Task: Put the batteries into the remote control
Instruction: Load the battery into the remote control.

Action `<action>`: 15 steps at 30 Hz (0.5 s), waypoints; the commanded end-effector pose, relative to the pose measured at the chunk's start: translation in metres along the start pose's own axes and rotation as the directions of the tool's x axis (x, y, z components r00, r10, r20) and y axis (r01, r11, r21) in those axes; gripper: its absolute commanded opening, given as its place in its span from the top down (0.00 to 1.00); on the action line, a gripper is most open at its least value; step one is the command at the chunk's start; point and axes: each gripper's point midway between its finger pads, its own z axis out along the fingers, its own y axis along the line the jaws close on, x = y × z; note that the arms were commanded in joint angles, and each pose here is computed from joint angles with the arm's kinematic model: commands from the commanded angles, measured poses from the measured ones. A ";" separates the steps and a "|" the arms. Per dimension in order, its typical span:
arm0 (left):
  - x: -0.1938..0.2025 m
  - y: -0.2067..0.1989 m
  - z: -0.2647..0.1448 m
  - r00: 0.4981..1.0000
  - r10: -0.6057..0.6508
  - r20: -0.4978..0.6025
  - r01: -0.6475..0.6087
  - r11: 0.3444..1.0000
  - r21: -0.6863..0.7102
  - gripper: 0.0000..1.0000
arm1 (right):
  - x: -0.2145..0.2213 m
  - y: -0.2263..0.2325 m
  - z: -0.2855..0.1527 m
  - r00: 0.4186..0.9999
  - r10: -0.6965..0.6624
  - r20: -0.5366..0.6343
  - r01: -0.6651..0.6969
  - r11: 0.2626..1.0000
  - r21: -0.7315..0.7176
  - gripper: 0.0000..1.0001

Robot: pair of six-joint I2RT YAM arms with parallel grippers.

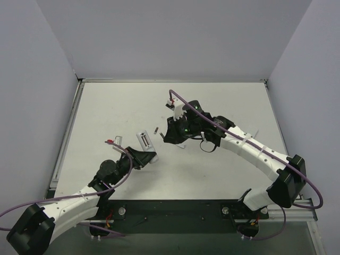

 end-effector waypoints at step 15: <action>0.005 -0.016 -0.006 0.999 -0.037 0.001 0.037 0.995 0.092 1.00 | -0.019 0.065 -0.003 0.995 0.097 -0.005 -0.097 0.991 -0.097 1.00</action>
